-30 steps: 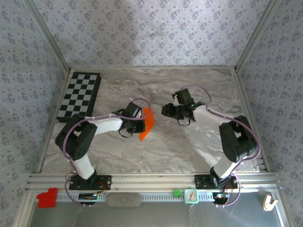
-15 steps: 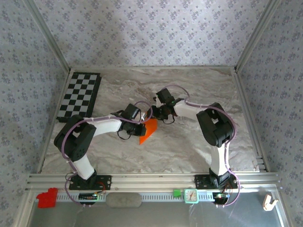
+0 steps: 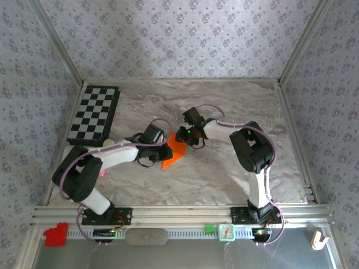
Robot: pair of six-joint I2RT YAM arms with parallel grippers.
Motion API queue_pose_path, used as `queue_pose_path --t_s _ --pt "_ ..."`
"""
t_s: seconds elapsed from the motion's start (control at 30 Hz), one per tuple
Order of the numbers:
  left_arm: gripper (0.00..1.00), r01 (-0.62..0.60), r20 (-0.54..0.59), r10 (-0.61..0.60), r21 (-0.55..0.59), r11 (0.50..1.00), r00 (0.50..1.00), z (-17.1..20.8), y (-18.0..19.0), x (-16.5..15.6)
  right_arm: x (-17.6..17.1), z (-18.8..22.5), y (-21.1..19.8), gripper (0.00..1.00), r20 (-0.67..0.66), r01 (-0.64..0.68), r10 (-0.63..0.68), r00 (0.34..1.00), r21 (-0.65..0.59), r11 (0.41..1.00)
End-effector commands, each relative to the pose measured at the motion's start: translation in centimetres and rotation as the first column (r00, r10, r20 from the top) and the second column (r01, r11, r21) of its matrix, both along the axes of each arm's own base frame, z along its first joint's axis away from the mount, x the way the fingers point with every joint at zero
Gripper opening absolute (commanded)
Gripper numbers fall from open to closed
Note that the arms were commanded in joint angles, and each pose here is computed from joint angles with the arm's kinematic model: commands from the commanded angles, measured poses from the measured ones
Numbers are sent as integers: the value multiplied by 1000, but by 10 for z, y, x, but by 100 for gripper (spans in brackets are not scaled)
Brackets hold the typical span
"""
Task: Fold a paper plane with a square sheet of paper (pick it up from the middle)
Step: Fold the wing for the fifth time at the center of the table.
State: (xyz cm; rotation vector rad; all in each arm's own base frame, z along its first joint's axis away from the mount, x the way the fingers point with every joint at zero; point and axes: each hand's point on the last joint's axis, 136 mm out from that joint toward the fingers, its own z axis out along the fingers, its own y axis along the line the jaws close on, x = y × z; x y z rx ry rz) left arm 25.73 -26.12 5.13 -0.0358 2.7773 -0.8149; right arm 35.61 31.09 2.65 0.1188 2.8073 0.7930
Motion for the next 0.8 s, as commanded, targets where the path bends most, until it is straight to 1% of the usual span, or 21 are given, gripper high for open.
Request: queue_pose_path --t_s 0.0,0.07,0.13,0.33,0.47,0.63,0.77 --pt "22 -162 -45 160 -51 985 986 5 2 5 -24 -29 -33 31 -103 120 -133 986 -131 984" --pt "21 -196 -62 192 -66 978 980 4 2 5 -29 -32 -37 31 -113 141 -157 981 -133 981" --pt "20 -211 -59 208 -55 976 976 2 4 7 -30 -31 -37 31 -112 151 -166 980 -128 980" --pt "17 -216 -68 215 -10 976 974 -8 7 9 -28 -24 -36 31 -104 151 -163 981 -116 982" --pt "15 -226 -90 227 19 974 970 -19 10 7 -26 -13 -29 33 -94 134 -141 985 -79 988" --pt "11 -240 -109 245 57 969 963 -30 15 5 -17 22 -15 40 -27 97 -96 995 33 995" --pt "10 -255 -138 264 77 964 955 -38 18 1 -19 43 -24 50 11 117 -119 993 94 989"
